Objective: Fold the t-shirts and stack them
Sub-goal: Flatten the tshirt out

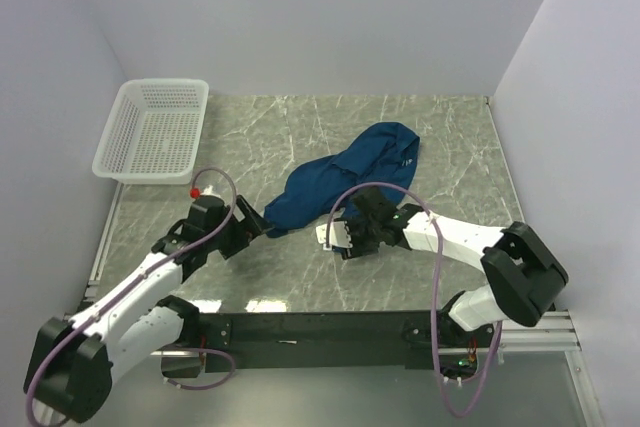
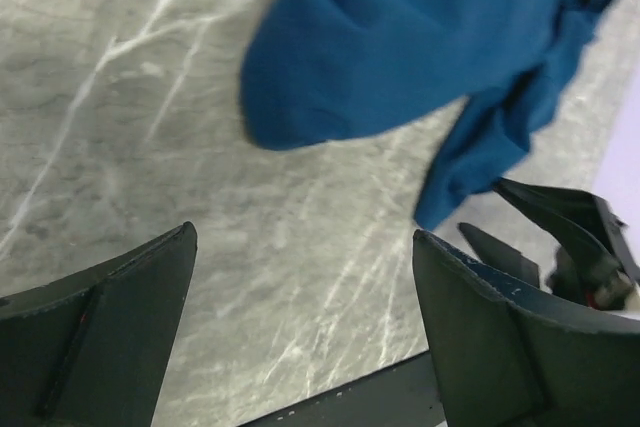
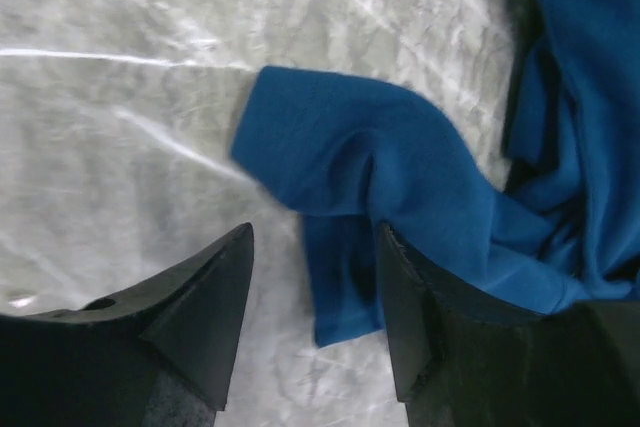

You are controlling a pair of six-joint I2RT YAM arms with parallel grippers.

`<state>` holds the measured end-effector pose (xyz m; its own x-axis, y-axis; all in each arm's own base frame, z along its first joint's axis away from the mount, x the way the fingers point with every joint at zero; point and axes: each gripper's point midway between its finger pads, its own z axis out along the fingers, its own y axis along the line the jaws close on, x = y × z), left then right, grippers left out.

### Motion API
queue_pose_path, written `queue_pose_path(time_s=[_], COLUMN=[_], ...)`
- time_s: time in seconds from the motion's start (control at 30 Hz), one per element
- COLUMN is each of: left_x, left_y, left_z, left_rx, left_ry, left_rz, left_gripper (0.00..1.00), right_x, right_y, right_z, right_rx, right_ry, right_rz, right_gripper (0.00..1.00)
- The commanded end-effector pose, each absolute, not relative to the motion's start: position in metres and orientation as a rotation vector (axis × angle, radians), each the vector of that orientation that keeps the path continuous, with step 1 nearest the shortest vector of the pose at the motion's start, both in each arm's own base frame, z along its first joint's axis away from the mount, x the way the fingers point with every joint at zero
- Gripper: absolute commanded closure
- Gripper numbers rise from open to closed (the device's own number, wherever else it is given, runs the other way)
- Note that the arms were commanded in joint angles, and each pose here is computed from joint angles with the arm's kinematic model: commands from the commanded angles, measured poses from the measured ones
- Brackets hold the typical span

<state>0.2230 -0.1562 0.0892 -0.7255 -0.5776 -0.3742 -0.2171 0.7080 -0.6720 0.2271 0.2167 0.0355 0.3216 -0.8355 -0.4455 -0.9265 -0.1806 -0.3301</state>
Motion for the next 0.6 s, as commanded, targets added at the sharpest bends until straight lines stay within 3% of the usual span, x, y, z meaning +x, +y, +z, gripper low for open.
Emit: queue_pose_path(time_s=[0.0, 0.17, 0.4, 0.5, 0.57], left_x=[0.242, 0.259, 0.288, 0.294, 0.299], left_y=[-0.160, -0.169, -0.183, -0.189, -0.195], left_z=[0.098, 0.087, 0.067, 0.055, 0.053], left_rx=[-0.656, -0.646, -0.618, -0.597, -0.571], left_ry=[2.303, 2.314, 2.369, 2.420, 2.420], left_rz=[-0.814, -0.817, -0.783, -0.767, -0.797], left_gripper=[0.06, 0.12, 0.21, 0.34, 0.49], right_x=[0.262, 0.268, 0.267, 0.262, 0.260], right_y=[0.239, 0.244, 0.251, 0.249, 0.245], right_z=[0.059, 0.057, 0.055, 0.055, 0.060], right_rx=[-2.022, -1.991, -1.884, -1.868, -1.842], right_ry=[1.427, 1.442, 1.517, 1.529, 1.546], right_rz=[0.101, 0.094, 0.165, 0.185, 0.205], right_gripper=[0.42, 0.52, 0.85, 0.96, 1.00])
